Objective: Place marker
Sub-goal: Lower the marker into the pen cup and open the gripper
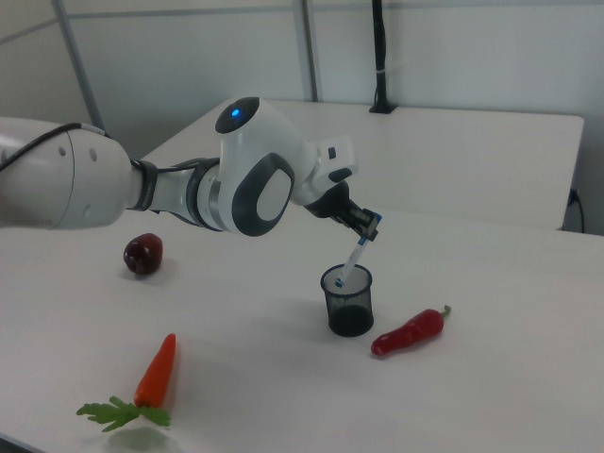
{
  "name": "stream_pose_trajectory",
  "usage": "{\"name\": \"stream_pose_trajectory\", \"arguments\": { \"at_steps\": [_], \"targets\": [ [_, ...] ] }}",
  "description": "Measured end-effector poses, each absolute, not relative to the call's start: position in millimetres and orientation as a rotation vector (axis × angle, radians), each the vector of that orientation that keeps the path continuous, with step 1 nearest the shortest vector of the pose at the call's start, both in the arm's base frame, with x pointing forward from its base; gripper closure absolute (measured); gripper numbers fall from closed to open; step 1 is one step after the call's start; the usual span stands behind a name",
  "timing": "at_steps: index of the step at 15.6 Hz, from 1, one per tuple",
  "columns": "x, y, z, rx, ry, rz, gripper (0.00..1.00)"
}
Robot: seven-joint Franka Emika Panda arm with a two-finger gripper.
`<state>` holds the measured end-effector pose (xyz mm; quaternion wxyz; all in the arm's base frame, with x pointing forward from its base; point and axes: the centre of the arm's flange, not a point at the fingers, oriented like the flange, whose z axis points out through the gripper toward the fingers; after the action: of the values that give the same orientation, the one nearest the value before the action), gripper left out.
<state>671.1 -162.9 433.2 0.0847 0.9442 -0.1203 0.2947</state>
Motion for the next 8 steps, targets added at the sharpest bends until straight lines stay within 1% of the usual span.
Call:
{"name": "stream_pose_trajectory", "arguments": {
  "at_steps": [2,5,6,8],
  "targets": [
    [671.7,-160.2,435.5,2.816,-0.353,0.885,0.64],
    [671.8,-158.0,438.6,2.815,-0.349,0.892,0.34],
    [671.8,-158.0,438.7,2.815,-0.349,0.892,0.26],
    [671.9,-157.5,438.8,2.815,-0.348,0.893,0.05]
  ]
}}
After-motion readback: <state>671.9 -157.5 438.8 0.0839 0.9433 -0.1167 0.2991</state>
